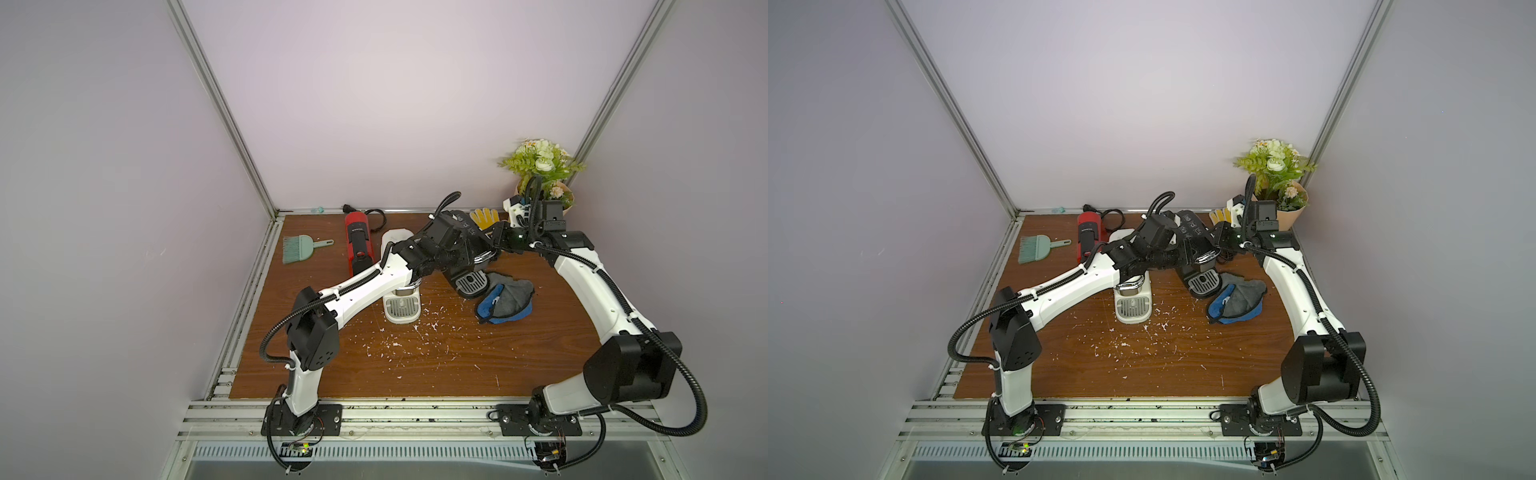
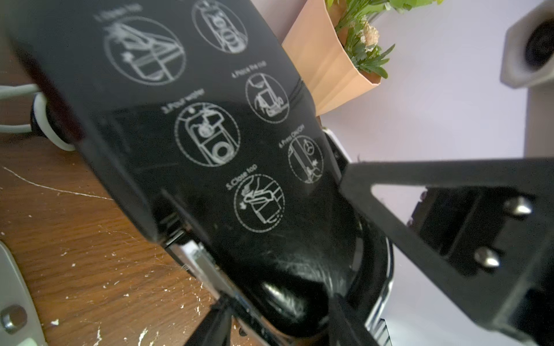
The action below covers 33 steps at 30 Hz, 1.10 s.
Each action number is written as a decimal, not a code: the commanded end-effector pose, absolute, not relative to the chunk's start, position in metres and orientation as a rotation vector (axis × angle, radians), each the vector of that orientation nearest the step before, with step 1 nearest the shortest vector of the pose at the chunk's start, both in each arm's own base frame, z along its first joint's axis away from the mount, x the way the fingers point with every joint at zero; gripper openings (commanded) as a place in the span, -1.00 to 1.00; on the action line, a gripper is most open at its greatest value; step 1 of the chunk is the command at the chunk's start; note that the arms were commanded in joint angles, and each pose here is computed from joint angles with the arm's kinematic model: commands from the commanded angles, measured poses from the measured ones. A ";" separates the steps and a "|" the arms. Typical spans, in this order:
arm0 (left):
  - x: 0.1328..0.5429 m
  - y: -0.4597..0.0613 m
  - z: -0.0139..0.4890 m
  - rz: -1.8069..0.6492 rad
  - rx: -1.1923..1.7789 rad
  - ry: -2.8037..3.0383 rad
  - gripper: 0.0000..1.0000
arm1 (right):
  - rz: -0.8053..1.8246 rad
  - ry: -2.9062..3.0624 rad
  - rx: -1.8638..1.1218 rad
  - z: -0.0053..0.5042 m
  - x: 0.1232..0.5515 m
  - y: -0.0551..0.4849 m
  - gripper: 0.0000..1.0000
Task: Wipe the surface of a coffee machine
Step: Adjust the coffee machine at the center of the board.
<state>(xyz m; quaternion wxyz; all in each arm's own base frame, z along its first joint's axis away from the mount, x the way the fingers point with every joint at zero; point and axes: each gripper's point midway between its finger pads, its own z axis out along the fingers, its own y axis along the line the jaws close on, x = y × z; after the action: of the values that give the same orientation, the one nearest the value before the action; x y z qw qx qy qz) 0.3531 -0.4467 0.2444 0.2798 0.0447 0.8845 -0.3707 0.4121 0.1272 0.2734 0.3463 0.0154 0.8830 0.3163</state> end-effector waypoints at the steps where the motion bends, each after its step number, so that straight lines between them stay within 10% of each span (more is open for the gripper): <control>1: 0.271 -0.450 0.124 -0.810 0.379 2.786 0.05 | 0.944 2.065 -0.183 0.332 0.412 0.156 -0.32; 33: 0.363 -0.436 0.171 -0.789 0.286 2.651 0.46 | 0.736 2.049 0.060 0.329 0.419 0.077 0.29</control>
<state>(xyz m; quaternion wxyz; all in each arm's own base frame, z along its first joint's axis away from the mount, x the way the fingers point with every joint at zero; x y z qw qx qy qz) 0.3786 -0.4709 0.2378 0.2544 0.1021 0.8843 -0.3781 0.4299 0.0929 0.2975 0.4196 0.0171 0.8502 0.3174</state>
